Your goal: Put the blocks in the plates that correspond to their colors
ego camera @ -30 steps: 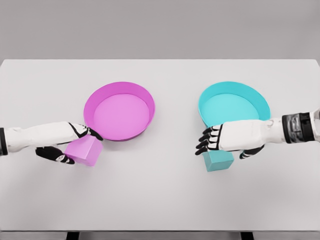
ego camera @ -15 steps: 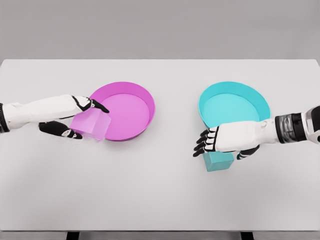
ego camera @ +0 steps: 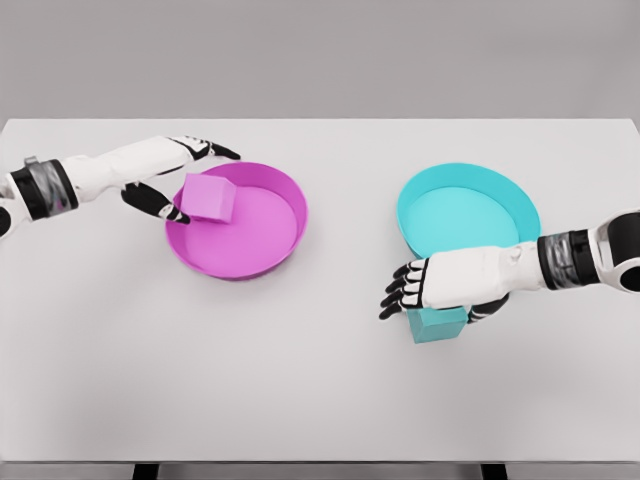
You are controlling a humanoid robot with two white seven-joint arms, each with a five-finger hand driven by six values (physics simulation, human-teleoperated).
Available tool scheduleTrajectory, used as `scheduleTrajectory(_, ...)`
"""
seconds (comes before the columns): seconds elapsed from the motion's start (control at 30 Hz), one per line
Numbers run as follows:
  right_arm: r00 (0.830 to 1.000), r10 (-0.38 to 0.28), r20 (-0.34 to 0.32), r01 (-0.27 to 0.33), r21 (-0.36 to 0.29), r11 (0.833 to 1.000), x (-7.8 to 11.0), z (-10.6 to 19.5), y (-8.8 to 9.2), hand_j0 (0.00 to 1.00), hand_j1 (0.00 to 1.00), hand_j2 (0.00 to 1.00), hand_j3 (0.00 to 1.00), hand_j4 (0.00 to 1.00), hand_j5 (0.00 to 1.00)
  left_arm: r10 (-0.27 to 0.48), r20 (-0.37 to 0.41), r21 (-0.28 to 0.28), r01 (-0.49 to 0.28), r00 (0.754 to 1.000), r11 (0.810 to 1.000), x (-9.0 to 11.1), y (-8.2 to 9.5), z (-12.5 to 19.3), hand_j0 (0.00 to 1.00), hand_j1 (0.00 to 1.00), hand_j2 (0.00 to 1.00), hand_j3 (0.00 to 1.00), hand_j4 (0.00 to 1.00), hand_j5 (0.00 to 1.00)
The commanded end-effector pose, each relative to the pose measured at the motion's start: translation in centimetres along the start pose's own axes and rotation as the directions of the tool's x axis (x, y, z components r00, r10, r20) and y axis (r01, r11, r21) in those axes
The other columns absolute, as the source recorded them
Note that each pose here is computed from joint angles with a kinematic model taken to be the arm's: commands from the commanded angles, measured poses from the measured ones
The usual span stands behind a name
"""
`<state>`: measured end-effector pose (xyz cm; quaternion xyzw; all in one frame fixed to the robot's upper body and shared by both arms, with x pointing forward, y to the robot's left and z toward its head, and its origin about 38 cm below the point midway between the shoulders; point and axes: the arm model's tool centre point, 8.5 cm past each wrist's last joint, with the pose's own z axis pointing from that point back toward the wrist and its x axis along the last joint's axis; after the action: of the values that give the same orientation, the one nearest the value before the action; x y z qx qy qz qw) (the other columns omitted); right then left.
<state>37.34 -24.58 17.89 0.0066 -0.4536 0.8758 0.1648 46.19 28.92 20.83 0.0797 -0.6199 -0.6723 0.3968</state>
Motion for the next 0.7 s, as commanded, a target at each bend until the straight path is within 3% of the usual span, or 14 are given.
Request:
scheduleTrajectory(0.0,1.0,-0.006,-0.011,0.006,-0.001,1.0,-0.4,0.0,0.0,1.0,1.0,1.0,1.0,1.0,1.0,-0.02,0.023,0.003,0.02,1.0,1.0,0.4,0.5,0.3,1.0,1.0,1.0,1.0,1.0,1.0)
scheduleTrajectory(0.1,1.0,-0.003,-0.019,0.003,0.004,1.0,-0.6,0.2,0.1,1.0,1.0,1.0,1.0,1.0,1.0,-0.105,0.055,0.0,0.105,0.993,0.994,0.7,2.3,3.4,1.0,1.0,1.0,1.0,1.0,1.0)
scheduleTrajectory(0.17,1.0,-0.001,-0.025,0.001,0.013,1.0,-0.8,0.2,0.3,1.0,1.0,1.0,1.0,1.0,1.0,-0.133,0.006,0.021,0.133,0.991,0.991,-0.3,4.3,6.7,1.0,1.0,1.0,1.0,1.0,1.0)
scheduleTrajectory(0.27,1.0,0.01,-0.026,-0.01,0.019,1.0,-0.8,0.2,0.3,1.0,1.0,1.0,1.0,1.0,1.0,-0.14,-0.067,0.022,0.141,0.988,0.99,-1.5,5.6,10.1,1.0,1.0,1.0,1.0,1.0,1.0)
scheduleTrajectory(0.33,1.0,0.012,-0.027,-0.011,0.02,1.0,-0.8,0.2,0.3,1.0,1.0,1.0,1.0,1.0,1.0,-0.117,-0.105,-0.005,0.117,0.988,0.993,-2.7,4.3,10.9,1.0,1.0,1.0,1.0,1.0,1.0)
scheduleTrajectory(0.43,1.0,0.015,-0.023,-0.014,0.032,0.999,-0.7,0.1,0.4,0.86,0.86,0.86,0.86,0.86,0.86,-0.063,-0.129,-0.049,0.057,0.99,0.997,-3.9,1.2,11.1,1.0,1.0,1.0,1.0,1.0,1.0)
scheduleTrajectory(0.5,1.0,0.014,-0.019,-0.013,0.038,0.999,-0.6,-0.1,0.6,0.82,0.82,0.82,0.82,0.82,0.82,-0.034,-0.146,-0.065,0.025,0.989,0.998,-4.5,-0.3,11.3,1.0,1.0,1.0,1.0,1.0,1.0)
scheduleTrajectory(0.57,1.0,0.019,-0.02,-0.018,0.041,0.999,-0.6,-0.1,0.7,0.81,0.81,0.81,0.81,0.81,0.81,-0.028,-0.194,-0.054,0.018,0.981,0.998,-5.7,0.1,12.6,1.0,1.0,1.0,1.0,1.0,1.0)
scheduleTrajectory(0.67,1.0,0.02,-0.017,-0.019,0.051,0.999,-0.5,-0.2,1.1,0.77,0.77,0.77,0.77,0.77,0.77,-0.017,-0.195,-0.065,0.004,0.981,0.998,-5.8,-0.6,12.5,1.0,1.0,1.0,1.0,1.0,1.0)
